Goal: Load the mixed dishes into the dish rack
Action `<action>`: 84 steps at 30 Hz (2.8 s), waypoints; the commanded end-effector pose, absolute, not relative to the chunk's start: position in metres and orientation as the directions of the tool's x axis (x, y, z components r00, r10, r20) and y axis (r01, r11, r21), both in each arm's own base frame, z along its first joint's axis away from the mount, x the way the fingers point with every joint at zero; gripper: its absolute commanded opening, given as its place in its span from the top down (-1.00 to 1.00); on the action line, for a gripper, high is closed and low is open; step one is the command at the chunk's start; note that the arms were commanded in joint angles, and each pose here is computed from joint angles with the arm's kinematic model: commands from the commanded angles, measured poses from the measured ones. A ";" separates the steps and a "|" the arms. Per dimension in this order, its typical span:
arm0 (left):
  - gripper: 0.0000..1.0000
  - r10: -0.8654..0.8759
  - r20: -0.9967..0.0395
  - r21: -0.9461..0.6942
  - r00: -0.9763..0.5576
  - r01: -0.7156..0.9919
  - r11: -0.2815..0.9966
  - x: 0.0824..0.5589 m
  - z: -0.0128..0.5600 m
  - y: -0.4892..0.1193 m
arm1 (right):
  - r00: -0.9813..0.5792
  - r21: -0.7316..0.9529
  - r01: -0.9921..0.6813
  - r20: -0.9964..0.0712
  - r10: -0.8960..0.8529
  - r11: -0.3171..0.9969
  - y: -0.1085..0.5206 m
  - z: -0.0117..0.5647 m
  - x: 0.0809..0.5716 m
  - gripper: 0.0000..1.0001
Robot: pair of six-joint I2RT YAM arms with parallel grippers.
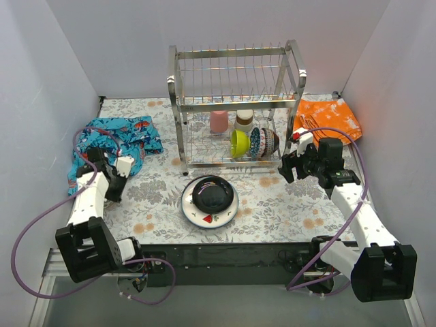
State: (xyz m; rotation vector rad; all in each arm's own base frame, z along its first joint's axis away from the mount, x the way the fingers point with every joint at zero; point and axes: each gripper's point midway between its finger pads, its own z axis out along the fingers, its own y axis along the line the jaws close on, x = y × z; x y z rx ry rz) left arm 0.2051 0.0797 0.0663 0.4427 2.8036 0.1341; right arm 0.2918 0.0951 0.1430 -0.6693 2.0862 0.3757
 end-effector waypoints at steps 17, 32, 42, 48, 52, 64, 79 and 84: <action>1.00 -0.082 -0.628 -0.687 -0.774 0.502 0.526 0.416 0.236 -0.093 | -0.468 -0.042 -0.558 -0.809 -0.356 0.829 0.084 0.161 0.319 -0.63; 1.00 -0.103 -0.598 -0.782 -0.795 0.550 0.293 0.467 0.235 -0.147 | -0.612 -0.070 -0.497 -0.679 -0.406 0.865 0.057 0.133 0.311 -0.62; 1.00 -0.070 -0.586 -0.806 -0.807 0.571 0.153 0.457 0.249 -0.178 | -0.628 -0.090 -0.512 -0.640 -0.443 0.854 0.053 0.122 0.324 -0.62; 1.00 -0.049 -0.550 -0.833 -0.834 0.543 0.106 0.439 0.251 -0.197 | -0.636 -0.087 -0.514 -0.628 -0.447 0.853 0.053 0.119 0.325 -0.62; 1.00 -0.051 -0.504 -0.862 -0.862 0.499 0.093 0.429 0.241 -0.200 | -0.641 -0.081 -0.516 -0.623 -0.448 0.853 0.053 0.115 0.323 -0.62; 1.00 -0.109 -0.346 -0.938 -0.932 0.339 0.078 0.413 0.225 -0.218 | -0.648 -0.069 -0.523 -0.615 -0.449 0.850 0.054 0.108 0.318 -0.62; 0.84 -0.113 -0.270 -0.959 -0.956 0.257 0.121 0.399 0.203 -0.232 | -0.643 -0.066 -0.528 -0.621 -0.449 0.847 0.055 0.104 0.311 -0.62; 0.69 -0.141 -0.279 -0.951 -0.950 0.252 0.180 0.407 0.195 -0.221 | -0.636 -0.067 -0.529 -0.628 -0.448 0.846 0.055 0.103 0.309 -0.62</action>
